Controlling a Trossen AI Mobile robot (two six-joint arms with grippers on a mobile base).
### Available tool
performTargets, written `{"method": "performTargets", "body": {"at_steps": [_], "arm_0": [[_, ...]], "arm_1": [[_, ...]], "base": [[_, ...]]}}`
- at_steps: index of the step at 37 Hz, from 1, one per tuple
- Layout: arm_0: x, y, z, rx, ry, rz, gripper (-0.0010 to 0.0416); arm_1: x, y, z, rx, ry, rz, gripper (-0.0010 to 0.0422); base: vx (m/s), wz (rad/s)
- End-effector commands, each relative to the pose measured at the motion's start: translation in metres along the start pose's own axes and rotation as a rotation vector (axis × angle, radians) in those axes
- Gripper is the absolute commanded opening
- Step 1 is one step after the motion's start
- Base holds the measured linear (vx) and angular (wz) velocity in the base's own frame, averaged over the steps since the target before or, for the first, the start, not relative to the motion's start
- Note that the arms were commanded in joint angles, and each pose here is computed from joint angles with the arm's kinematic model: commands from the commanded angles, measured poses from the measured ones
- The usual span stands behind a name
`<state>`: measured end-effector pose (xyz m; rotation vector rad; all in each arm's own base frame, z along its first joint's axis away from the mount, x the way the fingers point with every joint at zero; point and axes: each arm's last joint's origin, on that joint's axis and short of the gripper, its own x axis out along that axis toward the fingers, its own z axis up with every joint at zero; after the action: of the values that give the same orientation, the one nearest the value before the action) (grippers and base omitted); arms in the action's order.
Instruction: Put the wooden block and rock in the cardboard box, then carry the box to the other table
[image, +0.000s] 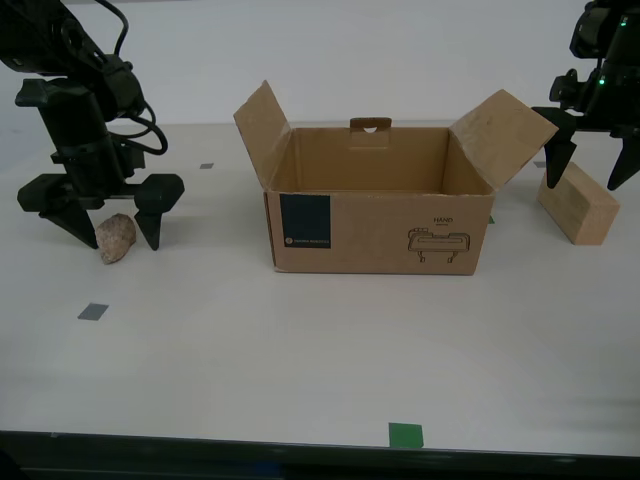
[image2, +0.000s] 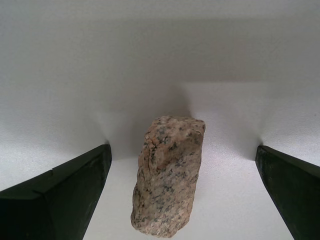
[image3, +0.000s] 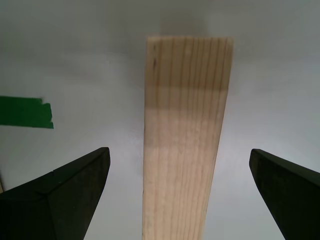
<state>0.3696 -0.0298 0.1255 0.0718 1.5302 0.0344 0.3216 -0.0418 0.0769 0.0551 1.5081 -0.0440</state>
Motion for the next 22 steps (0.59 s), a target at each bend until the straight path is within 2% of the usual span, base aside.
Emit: {"method": "performTargets", "body": {"at_steps": [1, 7, 14, 22], "arm_0": [[0.0, 0.0, 0.002, -0.006, -0.017, 0.002, 0.0389], [0.014, -0.001, 0.001, -0.001, 0.026, 0.004, 0.0389], [0.034, -0.002, 0.0, 0.003, 0.083, 0.007, 0.0389], [0.033, -0.002, 0.001, 0.002, 0.066, 0.006, 0.039]], "arm_1": [[0.001, 0.0, -0.002, -0.001, 0.014, -0.006, 0.0398], [0.001, 0.0, -0.001, -0.001, 0.011, -0.009, 0.0398], [0.001, -0.002, -0.002, -0.002, 0.018, -0.066, 0.0398], [0.001, -0.002, -0.002, -0.004, 0.017, -0.066, 0.0398]], "base": [[0.0, 0.0], [0.0, 0.0], [0.0, 0.0], [0.0, 0.0]]}}
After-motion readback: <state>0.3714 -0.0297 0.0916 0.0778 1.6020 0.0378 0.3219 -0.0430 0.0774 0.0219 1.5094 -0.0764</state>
